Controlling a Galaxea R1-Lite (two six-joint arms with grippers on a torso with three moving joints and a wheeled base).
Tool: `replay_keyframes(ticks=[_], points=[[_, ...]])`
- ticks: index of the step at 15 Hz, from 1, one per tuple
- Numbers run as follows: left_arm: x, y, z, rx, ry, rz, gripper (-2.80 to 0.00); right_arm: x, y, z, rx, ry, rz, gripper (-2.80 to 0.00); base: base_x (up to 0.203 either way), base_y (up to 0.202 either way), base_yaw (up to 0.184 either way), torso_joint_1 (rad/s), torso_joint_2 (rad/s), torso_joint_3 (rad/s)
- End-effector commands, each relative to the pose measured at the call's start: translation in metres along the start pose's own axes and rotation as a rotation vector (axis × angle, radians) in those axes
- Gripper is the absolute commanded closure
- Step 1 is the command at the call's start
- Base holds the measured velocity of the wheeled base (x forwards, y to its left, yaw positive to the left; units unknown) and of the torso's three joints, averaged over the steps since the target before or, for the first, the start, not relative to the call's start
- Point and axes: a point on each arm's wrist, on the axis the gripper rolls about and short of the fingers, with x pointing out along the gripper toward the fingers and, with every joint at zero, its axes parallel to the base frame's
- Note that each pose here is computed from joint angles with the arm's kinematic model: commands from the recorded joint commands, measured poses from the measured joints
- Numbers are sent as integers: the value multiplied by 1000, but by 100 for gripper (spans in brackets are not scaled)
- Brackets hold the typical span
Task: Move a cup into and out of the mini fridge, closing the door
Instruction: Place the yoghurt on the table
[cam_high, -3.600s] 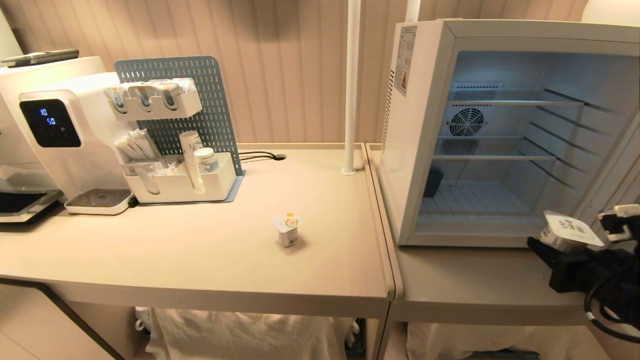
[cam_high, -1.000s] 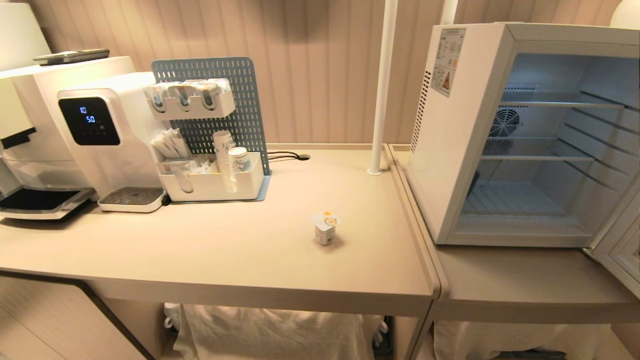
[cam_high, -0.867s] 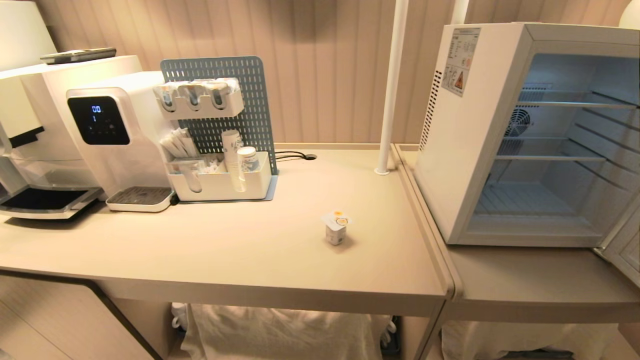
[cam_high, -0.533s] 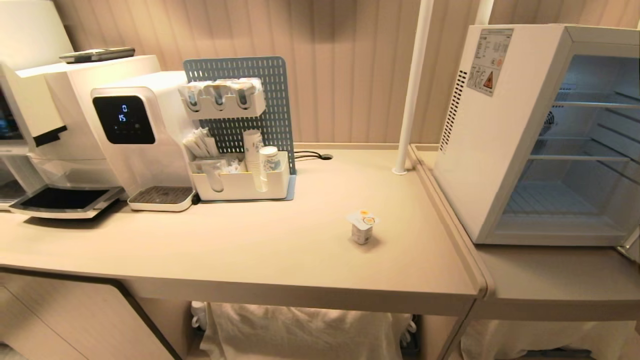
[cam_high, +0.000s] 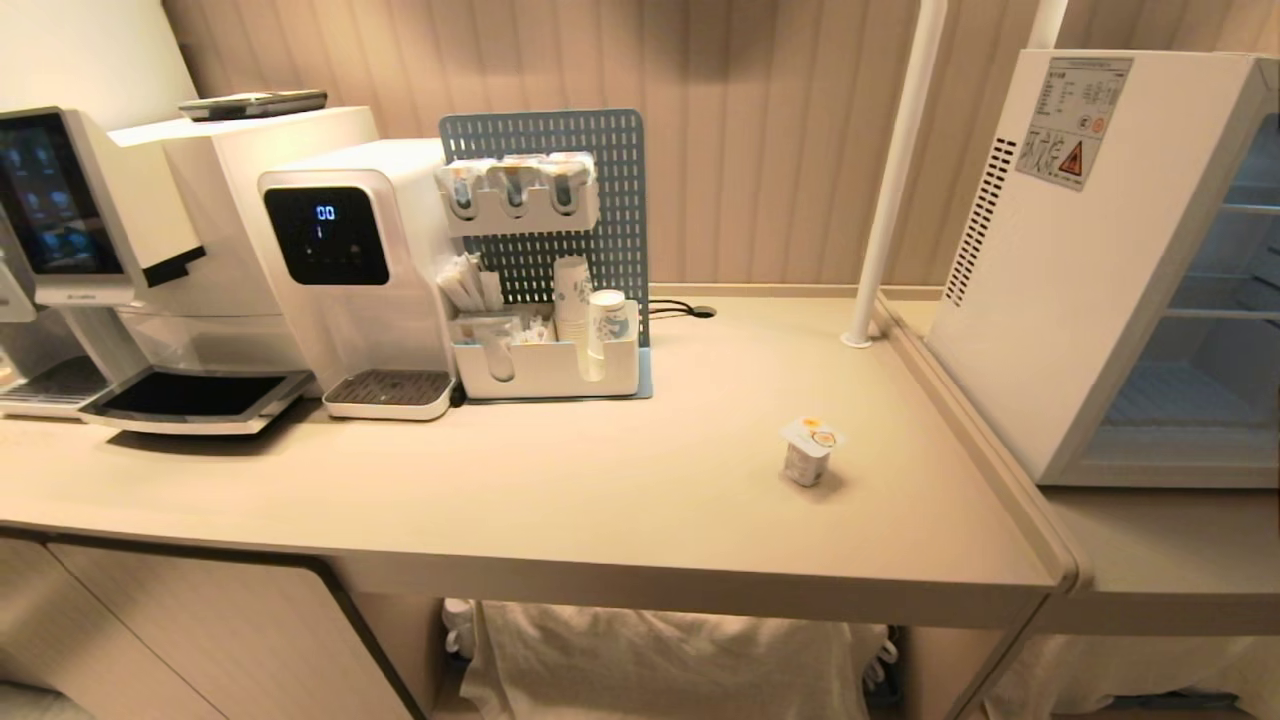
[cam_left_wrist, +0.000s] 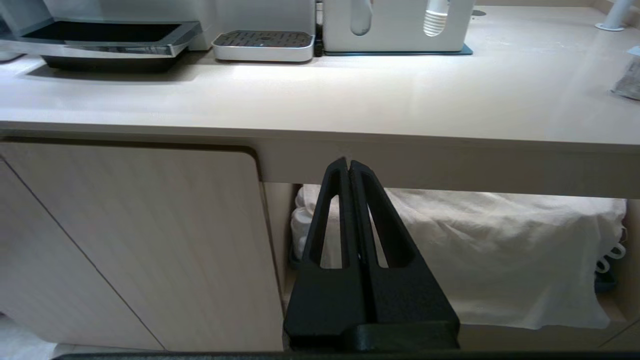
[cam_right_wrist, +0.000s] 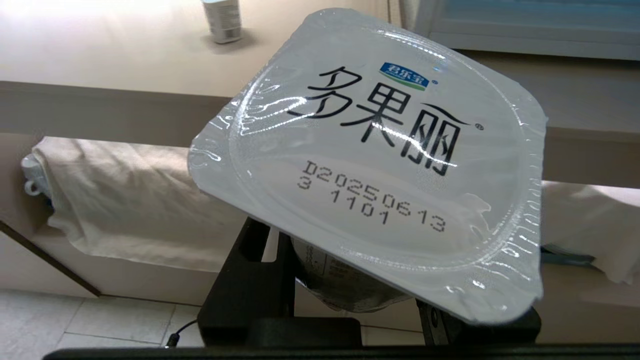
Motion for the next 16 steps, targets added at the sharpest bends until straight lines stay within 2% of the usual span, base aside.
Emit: replay_keyframes(ticks=[1, 16], points=[[0, 0, 0, -1, -1, 0, 0, 0, 0, 0, -1, 1, 1, 0, 0, 189, 0, 2, 6, 3], [0, 0, 0, -1, -1, 0, 0, 0, 0, 0, 1, 1, 1, 0, 0, 193, 2, 1, 2, 2]])
